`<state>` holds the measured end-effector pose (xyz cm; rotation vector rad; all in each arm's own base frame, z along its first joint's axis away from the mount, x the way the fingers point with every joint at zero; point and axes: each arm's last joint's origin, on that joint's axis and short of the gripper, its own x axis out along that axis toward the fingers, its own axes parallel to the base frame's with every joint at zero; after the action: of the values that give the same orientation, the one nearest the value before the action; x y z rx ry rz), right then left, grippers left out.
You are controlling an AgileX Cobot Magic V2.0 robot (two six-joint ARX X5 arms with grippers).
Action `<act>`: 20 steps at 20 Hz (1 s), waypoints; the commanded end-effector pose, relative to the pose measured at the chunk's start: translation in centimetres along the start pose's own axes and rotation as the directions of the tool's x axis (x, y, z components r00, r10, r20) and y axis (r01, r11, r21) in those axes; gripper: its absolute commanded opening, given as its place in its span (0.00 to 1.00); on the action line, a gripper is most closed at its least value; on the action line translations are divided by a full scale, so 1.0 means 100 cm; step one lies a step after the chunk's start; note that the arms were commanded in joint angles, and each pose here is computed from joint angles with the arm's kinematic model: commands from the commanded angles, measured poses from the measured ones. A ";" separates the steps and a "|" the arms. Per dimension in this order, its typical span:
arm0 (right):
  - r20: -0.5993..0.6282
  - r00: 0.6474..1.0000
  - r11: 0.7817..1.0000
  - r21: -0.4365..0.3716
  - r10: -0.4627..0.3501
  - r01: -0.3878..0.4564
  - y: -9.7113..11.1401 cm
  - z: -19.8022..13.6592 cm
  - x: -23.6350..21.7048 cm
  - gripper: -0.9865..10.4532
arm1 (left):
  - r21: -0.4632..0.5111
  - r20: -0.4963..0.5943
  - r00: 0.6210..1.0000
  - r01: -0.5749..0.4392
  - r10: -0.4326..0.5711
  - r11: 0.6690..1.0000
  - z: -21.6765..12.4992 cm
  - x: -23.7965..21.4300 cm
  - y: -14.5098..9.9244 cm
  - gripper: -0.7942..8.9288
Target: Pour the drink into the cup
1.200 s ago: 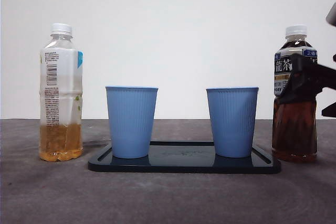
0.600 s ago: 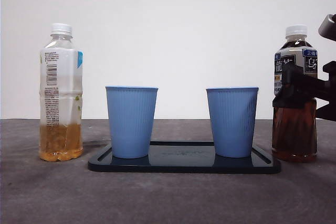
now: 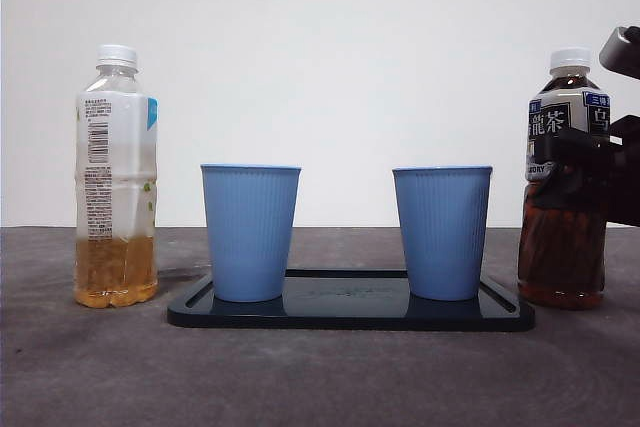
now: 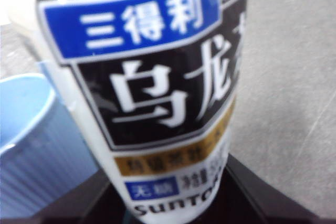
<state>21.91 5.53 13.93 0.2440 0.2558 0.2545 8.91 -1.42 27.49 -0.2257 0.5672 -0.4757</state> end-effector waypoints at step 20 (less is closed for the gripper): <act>-0.222 0.954 0.828 -0.559 -0.201 0.045 0.046 0.165 -0.052 0.20 | 0.080 0.033 0.999 0.030 -0.033 0.996 0.005 -0.004 -0.006 0.56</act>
<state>20.47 4.96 30.06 -0.3186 0.5515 0.2216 8.74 -1.67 27.64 -0.1915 0.5445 -0.5113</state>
